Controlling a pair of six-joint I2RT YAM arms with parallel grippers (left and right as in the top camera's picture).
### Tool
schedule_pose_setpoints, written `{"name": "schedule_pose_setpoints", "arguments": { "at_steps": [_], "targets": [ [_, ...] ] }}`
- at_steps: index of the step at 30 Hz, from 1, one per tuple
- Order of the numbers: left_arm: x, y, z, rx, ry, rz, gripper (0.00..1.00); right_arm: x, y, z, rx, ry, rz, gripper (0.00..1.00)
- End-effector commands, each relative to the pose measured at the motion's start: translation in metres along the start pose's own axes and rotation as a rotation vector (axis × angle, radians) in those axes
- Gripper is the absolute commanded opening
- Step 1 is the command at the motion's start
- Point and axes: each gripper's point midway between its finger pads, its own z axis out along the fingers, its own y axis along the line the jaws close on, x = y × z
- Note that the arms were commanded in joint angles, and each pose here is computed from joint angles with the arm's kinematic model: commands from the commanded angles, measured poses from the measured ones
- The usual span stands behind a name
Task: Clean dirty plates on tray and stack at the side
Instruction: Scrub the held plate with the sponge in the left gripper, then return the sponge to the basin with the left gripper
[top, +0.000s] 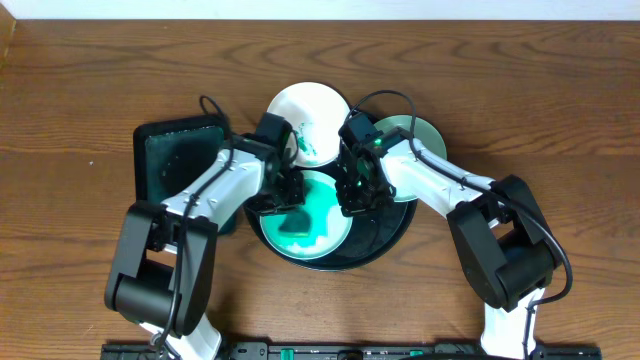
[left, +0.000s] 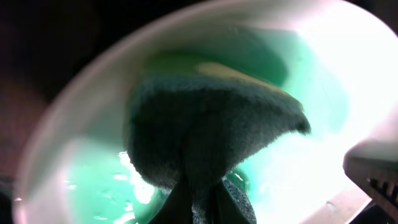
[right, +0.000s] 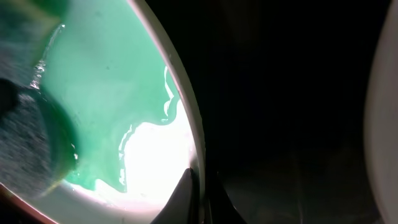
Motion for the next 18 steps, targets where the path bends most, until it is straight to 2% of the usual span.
{"name": "schedule_pose_setpoints", "arguments": {
  "at_steps": [1, 9, 12, 15, 18],
  "targets": [
    [0.036, -0.034, 0.027, 0.096, 0.131, 0.099, 0.07, 0.017, -0.001, 0.013, 0.016, 0.065, -0.021, 0.01],
    [0.037, -0.064, 0.022, 0.251, 0.149, 0.097, 0.07, 0.018, -0.001, 0.013, 0.017, 0.067, -0.014, 0.01],
    [0.029, -0.063, 0.021, 0.257, 0.128, 0.058, 0.07, 0.018, -0.001, 0.013, 0.017, 0.067, -0.012, 0.01],
    [0.016, -0.044, 0.023, 0.183, 0.080, -0.011, 0.07, 0.018, -0.001, 0.013, 0.017, 0.067, -0.008, 0.01],
    [-0.006, -0.007, 0.022, 0.038, -0.012, -0.092, 0.07, 0.018, -0.001, 0.013, 0.017, 0.067, -0.009, 0.01]
  ]
}}
